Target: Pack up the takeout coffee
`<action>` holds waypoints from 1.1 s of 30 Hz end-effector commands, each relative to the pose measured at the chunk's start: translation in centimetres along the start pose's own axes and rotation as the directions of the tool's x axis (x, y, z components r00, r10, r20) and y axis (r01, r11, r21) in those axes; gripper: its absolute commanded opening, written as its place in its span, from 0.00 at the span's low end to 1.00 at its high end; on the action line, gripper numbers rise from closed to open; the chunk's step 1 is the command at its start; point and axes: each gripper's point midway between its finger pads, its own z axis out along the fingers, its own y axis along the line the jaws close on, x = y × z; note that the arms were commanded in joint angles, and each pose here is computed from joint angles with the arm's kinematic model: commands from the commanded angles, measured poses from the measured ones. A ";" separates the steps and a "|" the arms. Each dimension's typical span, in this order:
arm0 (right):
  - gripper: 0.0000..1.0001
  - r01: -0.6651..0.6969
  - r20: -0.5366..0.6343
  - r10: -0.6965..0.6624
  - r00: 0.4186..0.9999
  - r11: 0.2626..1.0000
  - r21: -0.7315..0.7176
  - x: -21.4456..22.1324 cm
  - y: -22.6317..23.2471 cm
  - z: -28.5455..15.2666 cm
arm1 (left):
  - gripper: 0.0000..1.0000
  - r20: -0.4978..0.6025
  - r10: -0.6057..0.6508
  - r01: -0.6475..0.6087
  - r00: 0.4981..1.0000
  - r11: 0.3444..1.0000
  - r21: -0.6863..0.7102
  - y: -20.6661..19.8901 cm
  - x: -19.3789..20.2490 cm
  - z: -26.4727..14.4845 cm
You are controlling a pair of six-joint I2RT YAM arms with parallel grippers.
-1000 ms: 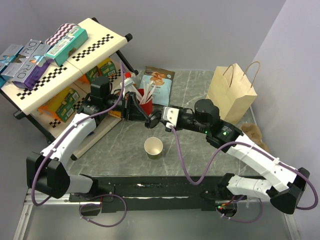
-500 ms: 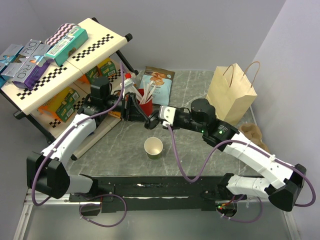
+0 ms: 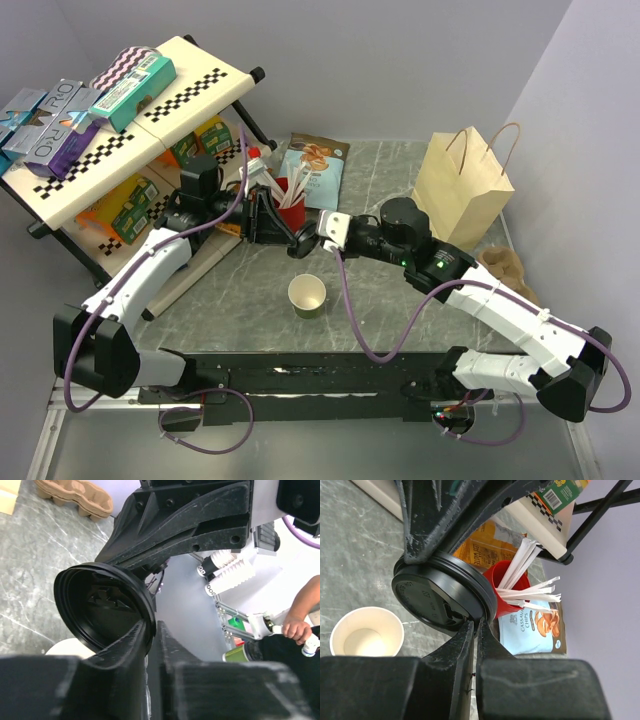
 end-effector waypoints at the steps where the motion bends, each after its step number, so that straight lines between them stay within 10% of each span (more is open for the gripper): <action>1: 0.01 -0.007 0.006 0.007 1.000 1.000 0.012 -0.4 -0.1 -0.1 | 0.33 0.010 0.042 -0.042 0.999 0.999 -0.020 -0.5 0.0 -0.5; 16: 0.00 -0.297 -0.375 0.148 0.915 0.875 -0.382 4.7 8.2 -1.5 | 0.93 -0.122 0.240 -0.269 0.963 0.859 -0.436 3.5 1.1 -5.4; 27: 0.00 -0.548 -0.689 0.134 0.712 0.720 -0.426 5.6 8.6 -0.5 | 0.93 -0.142 0.309 -0.305 0.940 0.582 -0.754 6.5 2.6 -10.2; 33: 0.00 -0.572 -0.753 0.099 0.651 0.716 -0.400 7.3 8.8 0.7 | 0.93 -0.138 0.313 -0.301 0.940 0.568 -0.766 6.4 3.7 -10.4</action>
